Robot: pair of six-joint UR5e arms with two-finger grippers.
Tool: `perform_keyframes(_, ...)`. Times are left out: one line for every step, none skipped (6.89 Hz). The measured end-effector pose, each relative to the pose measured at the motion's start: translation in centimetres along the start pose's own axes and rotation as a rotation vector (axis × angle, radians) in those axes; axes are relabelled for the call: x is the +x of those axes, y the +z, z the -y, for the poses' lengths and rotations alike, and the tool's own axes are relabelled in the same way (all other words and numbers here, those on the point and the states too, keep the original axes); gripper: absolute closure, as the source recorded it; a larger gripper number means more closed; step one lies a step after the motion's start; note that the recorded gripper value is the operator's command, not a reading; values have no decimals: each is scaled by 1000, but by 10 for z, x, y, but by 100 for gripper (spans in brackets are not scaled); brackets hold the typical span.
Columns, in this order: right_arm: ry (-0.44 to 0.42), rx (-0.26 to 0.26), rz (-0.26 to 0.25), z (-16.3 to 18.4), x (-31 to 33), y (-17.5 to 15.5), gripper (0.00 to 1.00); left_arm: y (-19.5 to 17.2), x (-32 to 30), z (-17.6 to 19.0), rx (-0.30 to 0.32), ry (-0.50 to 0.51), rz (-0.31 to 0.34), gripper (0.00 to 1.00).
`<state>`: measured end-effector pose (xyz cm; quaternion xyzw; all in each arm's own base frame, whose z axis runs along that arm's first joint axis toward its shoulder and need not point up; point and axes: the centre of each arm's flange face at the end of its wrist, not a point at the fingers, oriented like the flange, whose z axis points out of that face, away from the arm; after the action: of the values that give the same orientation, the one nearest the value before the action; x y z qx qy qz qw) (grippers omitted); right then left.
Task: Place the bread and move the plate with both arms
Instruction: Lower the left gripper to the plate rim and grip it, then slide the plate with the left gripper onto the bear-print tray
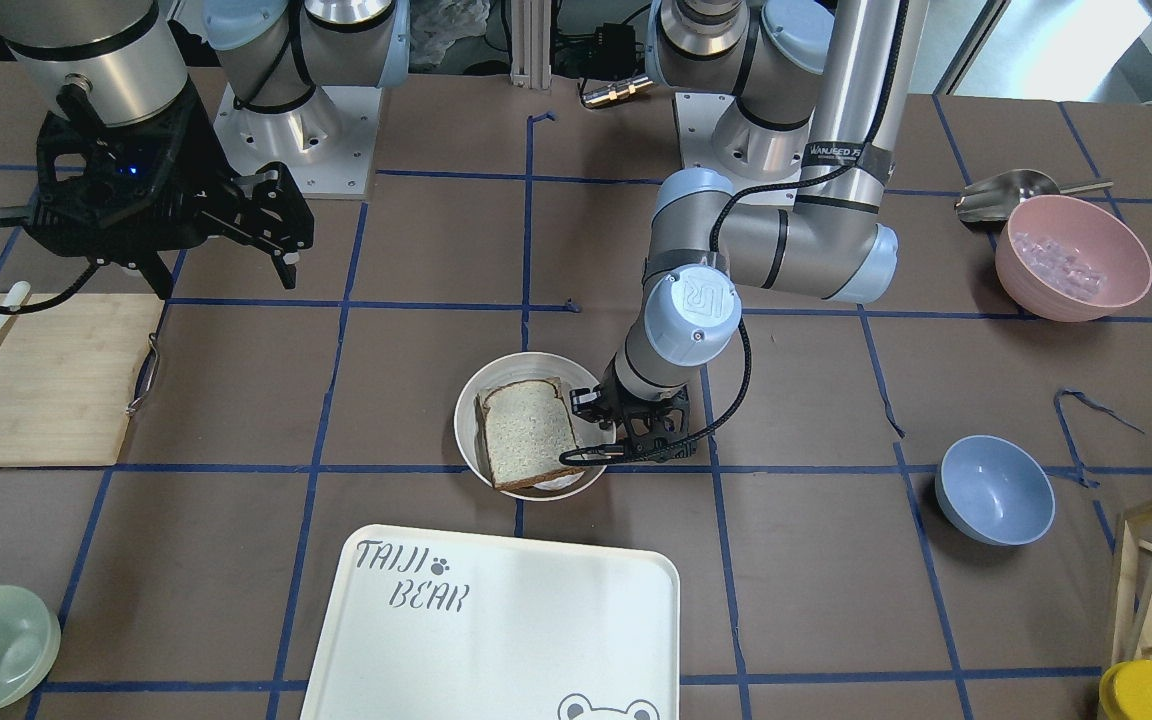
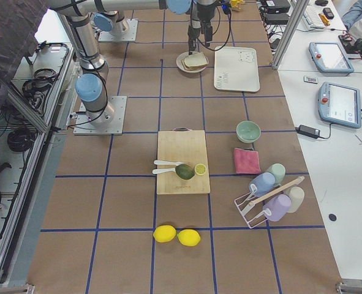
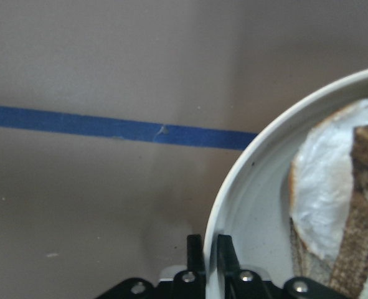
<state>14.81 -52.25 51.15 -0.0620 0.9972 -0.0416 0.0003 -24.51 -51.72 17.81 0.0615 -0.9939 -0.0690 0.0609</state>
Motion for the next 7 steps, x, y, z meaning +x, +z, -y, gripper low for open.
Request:
perform_keyframes(3, -10, 0, -1, 0, 1, 0, -4, 0, 2, 3, 10, -8, 100)
perform_keyframes(7, -15, 0, -2, 0, 1, 0, -14, 1, 7, -1, 32, -20, 100)
perform_keyframes(10, -16, 1, -2, 0, 1, 0, -32, -2, 18, -23, 61, -24, 100)
perform_keyframes(12, -16, 2, -2, 0, 1, 0, -54, -6, 29, -45, 84, -25, 100)
perform_keyframes(13, -16, 2, -2, 0, 1, 0, -76, -9, 37, -54, 106, -27, 100)
perform_keyframes(13, -15, 0, -2, 0, 1, 0, -94, -10, 42, -43, 124, -30, 100)
perform_keyframes(13, -15, 0, -2, 0, 0, 0, -110, -12, 48, -17, 150, -36, 100)
